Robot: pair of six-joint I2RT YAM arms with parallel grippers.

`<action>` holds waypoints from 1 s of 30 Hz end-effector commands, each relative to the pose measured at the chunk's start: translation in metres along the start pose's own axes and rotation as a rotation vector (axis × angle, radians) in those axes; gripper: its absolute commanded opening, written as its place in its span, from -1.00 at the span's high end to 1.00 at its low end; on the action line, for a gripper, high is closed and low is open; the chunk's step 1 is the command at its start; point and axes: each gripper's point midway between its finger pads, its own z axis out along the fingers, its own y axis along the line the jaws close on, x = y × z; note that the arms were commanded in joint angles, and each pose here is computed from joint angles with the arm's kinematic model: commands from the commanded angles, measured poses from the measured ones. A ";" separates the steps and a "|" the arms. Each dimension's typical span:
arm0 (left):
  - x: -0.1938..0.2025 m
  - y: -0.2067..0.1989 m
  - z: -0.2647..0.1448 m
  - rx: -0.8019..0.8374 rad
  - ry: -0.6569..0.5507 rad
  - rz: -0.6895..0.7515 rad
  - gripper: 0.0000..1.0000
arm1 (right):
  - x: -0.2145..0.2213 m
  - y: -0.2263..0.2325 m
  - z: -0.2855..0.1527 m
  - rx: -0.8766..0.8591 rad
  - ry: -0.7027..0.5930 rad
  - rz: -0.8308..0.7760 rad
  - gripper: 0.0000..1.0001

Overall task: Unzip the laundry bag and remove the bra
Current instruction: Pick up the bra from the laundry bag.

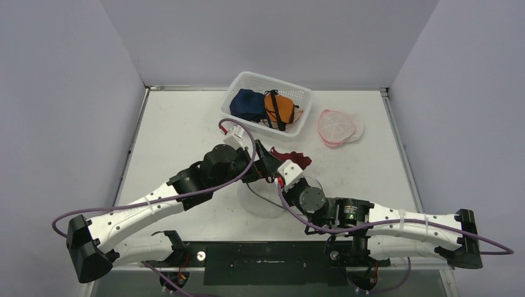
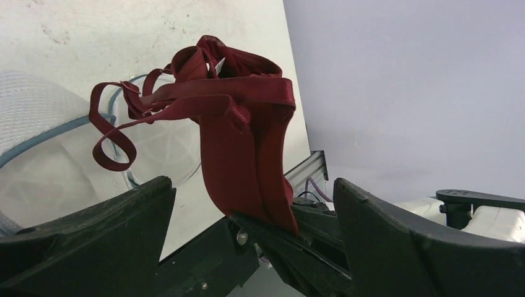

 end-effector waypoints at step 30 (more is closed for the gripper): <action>-0.002 -0.015 0.024 0.068 -0.020 -0.020 0.77 | -0.031 0.019 -0.009 -0.074 -0.052 0.081 -0.09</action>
